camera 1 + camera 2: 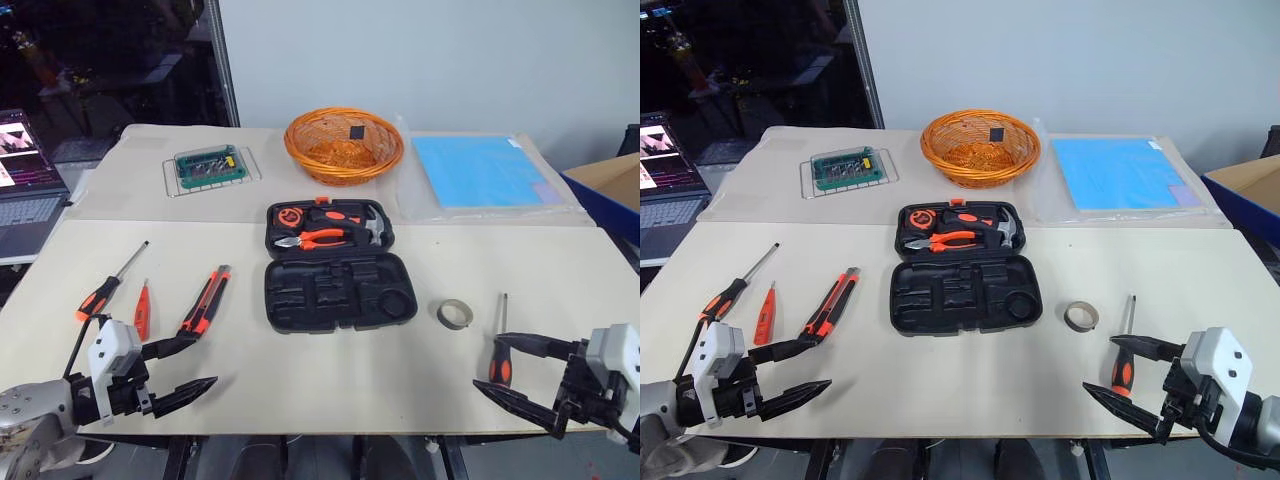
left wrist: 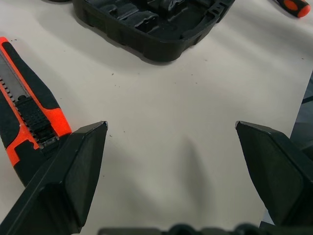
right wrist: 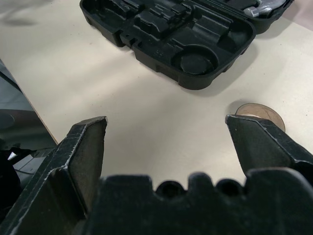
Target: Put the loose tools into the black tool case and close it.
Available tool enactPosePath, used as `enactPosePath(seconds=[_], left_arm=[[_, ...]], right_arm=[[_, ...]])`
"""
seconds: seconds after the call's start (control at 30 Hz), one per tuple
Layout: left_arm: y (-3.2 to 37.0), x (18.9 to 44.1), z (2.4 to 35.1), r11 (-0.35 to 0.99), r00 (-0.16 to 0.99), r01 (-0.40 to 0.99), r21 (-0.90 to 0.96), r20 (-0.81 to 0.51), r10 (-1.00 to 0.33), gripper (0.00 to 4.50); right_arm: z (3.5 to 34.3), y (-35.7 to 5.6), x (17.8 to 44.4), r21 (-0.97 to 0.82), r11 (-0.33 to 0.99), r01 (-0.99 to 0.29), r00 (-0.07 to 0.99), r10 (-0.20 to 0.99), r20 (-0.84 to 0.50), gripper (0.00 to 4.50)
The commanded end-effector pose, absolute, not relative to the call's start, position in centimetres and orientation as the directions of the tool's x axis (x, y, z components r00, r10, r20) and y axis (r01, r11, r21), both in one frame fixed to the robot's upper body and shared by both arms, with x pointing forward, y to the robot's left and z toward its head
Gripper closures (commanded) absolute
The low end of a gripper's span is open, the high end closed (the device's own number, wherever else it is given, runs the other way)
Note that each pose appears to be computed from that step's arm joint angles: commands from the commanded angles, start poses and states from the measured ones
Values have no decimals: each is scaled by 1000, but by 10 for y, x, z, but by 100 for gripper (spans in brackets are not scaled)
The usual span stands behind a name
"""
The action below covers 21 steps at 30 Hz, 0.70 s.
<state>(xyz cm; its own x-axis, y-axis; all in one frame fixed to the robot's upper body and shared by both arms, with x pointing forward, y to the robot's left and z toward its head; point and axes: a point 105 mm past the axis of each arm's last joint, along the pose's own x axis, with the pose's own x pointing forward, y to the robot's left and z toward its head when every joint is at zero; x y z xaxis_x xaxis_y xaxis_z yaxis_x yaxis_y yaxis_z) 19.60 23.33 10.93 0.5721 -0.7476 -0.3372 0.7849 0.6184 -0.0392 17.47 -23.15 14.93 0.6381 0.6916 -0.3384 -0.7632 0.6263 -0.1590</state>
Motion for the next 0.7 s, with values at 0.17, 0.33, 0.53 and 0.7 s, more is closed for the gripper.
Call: enactPosePath(seconds=[0.17, 0.33, 0.53, 0.7], left_arm=[[231, 229, 135, 801, 789, 598, -15, -165, -592, 0], [276, 262, 145, 963, 942, 263, -57, -199, -269, 0], [339, 291, 166, 984, 928, 149, 98, -357, -105, 0], [371, 299, 156, 967, 846, 163, 193, -532, -36, 0]], right_arm=[[178, -200, 205, -263, 595, -759, 639, 760, -123, 3], [199, -165, 211, -286, 485, -827, 512, 858, -26, 3], [211, -134, 209, -301, 306, -903, 332, 943, -37, 3], [208, -130, 211, -315, 275, -908, 307, 950, -56, 3]])
